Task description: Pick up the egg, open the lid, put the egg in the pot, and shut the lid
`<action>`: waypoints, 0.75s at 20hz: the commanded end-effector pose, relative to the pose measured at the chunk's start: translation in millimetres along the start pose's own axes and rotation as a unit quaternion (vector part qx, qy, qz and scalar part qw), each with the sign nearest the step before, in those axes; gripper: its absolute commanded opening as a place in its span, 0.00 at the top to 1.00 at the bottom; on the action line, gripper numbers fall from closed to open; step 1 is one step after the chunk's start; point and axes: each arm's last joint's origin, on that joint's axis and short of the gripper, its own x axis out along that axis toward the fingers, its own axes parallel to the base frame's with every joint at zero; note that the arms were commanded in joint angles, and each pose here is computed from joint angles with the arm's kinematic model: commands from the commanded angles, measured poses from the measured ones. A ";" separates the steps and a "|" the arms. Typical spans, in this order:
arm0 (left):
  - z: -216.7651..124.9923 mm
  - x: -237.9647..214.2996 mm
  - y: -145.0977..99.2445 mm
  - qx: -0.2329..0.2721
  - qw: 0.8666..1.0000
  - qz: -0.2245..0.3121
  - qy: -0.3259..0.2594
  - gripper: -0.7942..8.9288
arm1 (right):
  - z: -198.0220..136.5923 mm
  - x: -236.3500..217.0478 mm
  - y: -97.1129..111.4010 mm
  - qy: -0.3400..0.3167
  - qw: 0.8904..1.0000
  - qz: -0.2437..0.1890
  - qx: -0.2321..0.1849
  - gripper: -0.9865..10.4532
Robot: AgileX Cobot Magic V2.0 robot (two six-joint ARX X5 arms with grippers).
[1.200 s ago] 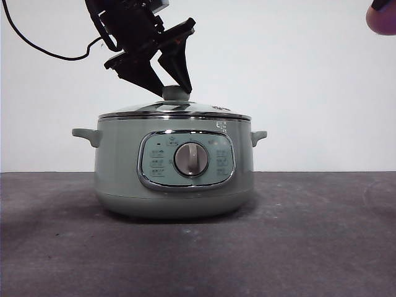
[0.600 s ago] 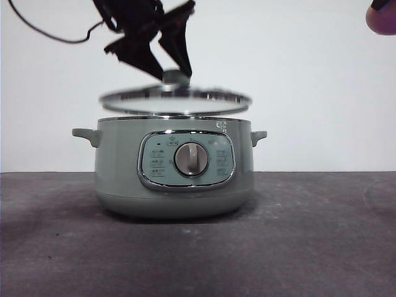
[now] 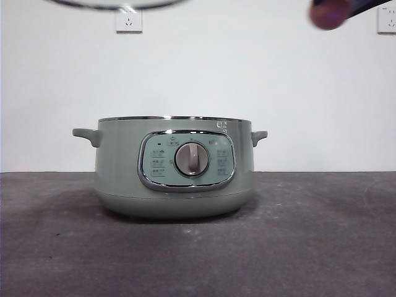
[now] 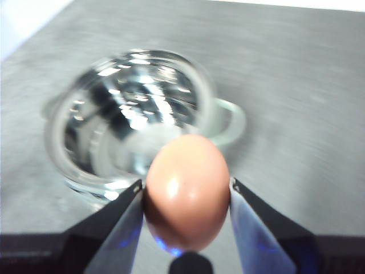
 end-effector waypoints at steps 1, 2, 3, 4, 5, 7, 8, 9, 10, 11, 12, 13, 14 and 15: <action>2.3 -37.2 -4.2 0.021 0.999 -0.003 -0.039 0.93 | 4.3 29.8 10.4 0.009 0.999 0.031 -0.008 0.93; -0.9 -52.0 -5.9 0.022 0.999 -0.003 -0.043 0.93 | 8.7 46.1 16.5 0.016 0.999 0.044 -0.016 0.93; -3.9 -63.6 -7.3 0.023 0.999 -0.003 -0.045 0.93 | 13.8 61.6 23.1 0.024 0.998 0.056 -0.022 0.93; -7.1 -74.0 -8.6 0.024 0.999 -0.003 -0.046 0.93 | 19.7 77.3 30.0 0.033 0.997 0.064 -0.029 0.93; -9.7 -82.2 -9.6 0.024 0.999 -0.003 -0.047 0.93 | 25.3 91.7 35.4 0.041 0.997 0.062 -0.035 0.93; -15.1 -96.9 -11.4 0.024 0.999 -0.003 -0.049 0.93 | 37.4 126.0 45.6 0.056 0.995 0.068 -0.051 0.93; -17.1 -101.7 -12.0 0.024 0.999 -0.003 -0.049 0.93 | 41.0 141.7 50.1 0.064 0.993 0.073 -0.060 0.93; -19.0 -106.2 -12.5 0.024 0.998 -0.003 -0.049 0.93 | 43.8 158.9 54.8 0.074 0.992 0.075 -0.068 0.93; -20.3 -110.0 -13.0 0.024 0.998 -0.003 -0.051 0.93 | 45.3 176.5 58.5 0.082 0.991 0.078 -0.078 0.93; -21.2 -112.4 -13.3 0.024 0.998 -0.003 -0.052 0.93 | 45.3 192.5 61.6 0.090 0.990 0.071 -0.086 0.93; -21.6 -112.5 -13.4 0.024 0.998 -0.004 -0.050 0.93 | 43.6 209.2 64.6 0.097 0.988 0.065 -0.098 0.93; -21.9 -112.6 -13.5 0.024 0.998 -0.007 -0.049 0.93 | 40.8 221.3 66.7 0.104 0.986 0.063 -0.110 0.93; -22.7 -114.0 -13.7 0.024 0.999 -0.007 -0.048 0.93 | 36.0 234.8 68.5 0.113 0.985 0.057 -0.121 0.93; -23.3 -114.2 -13.7 0.024 0.999 -0.007 -0.046 0.93 | 31.2 244.1 68.3 0.121 0.983 0.048 -0.130 0.93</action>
